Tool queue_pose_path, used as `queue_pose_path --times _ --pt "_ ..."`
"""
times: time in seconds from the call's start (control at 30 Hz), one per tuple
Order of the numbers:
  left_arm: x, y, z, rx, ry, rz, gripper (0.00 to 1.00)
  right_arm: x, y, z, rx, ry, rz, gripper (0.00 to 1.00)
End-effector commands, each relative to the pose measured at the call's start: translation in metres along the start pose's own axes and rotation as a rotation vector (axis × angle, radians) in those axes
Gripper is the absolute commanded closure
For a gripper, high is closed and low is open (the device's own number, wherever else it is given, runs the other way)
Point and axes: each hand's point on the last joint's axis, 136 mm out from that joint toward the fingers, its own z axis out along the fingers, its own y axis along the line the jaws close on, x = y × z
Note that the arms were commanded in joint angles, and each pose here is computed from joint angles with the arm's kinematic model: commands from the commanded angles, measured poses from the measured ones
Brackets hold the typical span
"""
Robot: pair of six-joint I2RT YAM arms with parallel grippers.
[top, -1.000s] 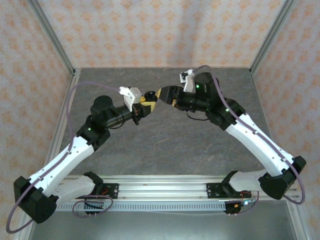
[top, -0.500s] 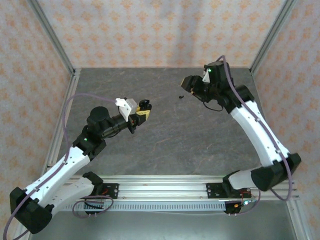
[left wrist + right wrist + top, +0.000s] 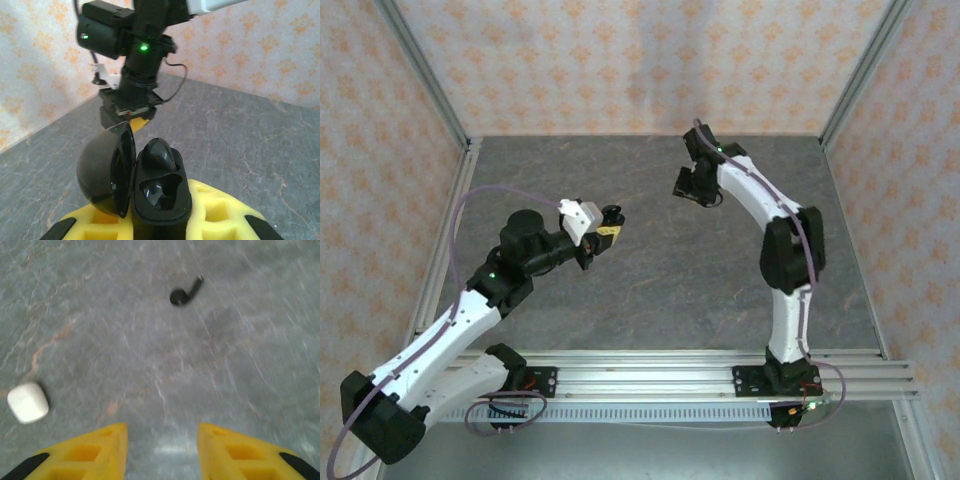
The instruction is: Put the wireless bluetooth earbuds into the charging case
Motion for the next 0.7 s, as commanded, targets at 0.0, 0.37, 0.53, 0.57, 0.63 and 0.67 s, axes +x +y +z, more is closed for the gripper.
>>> queue_pose_path --times 0.0,0.37,0.53,0.57,0.63,0.67 --pt "-0.012 0.004 0.002 -0.005 -0.009 0.037 1.00 -0.020 0.000 0.013 0.023 0.024 -0.143 0.59" --pt "-0.002 0.014 0.019 -0.020 0.047 0.033 1.00 -0.042 -0.007 0.074 0.046 0.089 -0.429 0.58" --pt "0.002 0.014 0.022 -0.019 0.057 0.021 1.00 -0.034 -0.013 0.088 0.044 0.124 -0.489 0.54" --pt "0.001 0.015 0.022 -0.021 0.057 0.020 1.00 -0.033 -0.014 0.090 0.044 0.131 -0.500 0.54" --pt "0.002 0.015 0.022 -0.021 0.058 0.019 1.00 -0.030 -0.018 0.096 0.057 0.141 -0.527 0.54" --pt "0.002 0.015 0.021 -0.022 0.059 0.017 1.00 -0.029 -0.021 0.098 0.067 0.148 -0.535 0.54"
